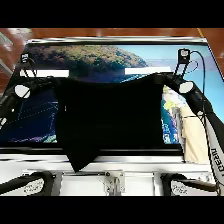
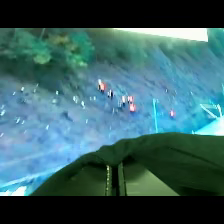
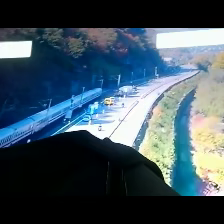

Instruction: Fold the shirts.

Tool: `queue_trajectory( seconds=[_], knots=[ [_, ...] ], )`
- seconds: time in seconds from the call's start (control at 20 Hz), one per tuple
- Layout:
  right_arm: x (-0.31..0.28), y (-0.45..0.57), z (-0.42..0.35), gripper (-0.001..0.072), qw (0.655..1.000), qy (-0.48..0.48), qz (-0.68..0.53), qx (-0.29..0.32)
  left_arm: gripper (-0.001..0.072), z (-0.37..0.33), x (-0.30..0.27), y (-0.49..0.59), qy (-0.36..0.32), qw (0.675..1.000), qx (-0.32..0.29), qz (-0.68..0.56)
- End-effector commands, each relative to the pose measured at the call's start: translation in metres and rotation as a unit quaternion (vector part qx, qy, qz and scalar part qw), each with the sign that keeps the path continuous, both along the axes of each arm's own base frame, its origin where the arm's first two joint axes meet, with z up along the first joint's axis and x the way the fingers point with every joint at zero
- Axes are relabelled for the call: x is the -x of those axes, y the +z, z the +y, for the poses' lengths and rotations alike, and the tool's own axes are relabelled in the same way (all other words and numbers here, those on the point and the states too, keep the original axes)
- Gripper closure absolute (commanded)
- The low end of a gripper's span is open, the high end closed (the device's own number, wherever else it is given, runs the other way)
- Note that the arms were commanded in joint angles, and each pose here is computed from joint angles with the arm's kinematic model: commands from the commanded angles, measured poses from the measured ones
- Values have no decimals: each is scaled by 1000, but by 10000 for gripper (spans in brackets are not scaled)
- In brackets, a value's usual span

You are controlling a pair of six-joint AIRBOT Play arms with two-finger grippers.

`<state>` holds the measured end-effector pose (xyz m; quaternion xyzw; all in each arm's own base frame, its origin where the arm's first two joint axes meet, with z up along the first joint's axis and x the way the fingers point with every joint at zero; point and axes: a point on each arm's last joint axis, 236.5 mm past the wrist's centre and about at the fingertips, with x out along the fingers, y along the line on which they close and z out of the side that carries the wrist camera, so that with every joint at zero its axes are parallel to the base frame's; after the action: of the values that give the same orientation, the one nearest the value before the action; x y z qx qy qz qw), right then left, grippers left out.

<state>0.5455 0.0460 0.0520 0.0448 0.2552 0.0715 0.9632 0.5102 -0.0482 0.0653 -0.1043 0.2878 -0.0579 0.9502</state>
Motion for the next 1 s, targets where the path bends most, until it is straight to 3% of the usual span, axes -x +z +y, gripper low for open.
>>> queue_trajectory(
  seconds=[0.0, 0.35, 0.5, 0.7, 0.8, 0.95],
  knots=[
    [-11, -18, -7, 643, 1000, -16, -4, 13, 670, 5, -12, -24, 12, 1000, -5, 5],
    [-2, -60, 5, 643, 998, -14, 61, -28, 669, -9, -2, -52, -10, 999, -2, 53],
    [29, -49, 15, 643, 993, 40, 110, -26, 670, -17, 32, -62, -54, 990, -2, 133],
    [87, -76, 0, 643, 966, 47, 251, -42, 671, -9, 115, -102, -128, 937, -61, 318],
    [115, -106, -8, 643, 943, 43, 327, -29, 671, 6, 130, -114, -111, 922, -81, 361],
    [132, -135, -4, 643, 921, 42, 386, -43, 671, 14, 123, -121, -88, 925, -86, 360]
  ],
)
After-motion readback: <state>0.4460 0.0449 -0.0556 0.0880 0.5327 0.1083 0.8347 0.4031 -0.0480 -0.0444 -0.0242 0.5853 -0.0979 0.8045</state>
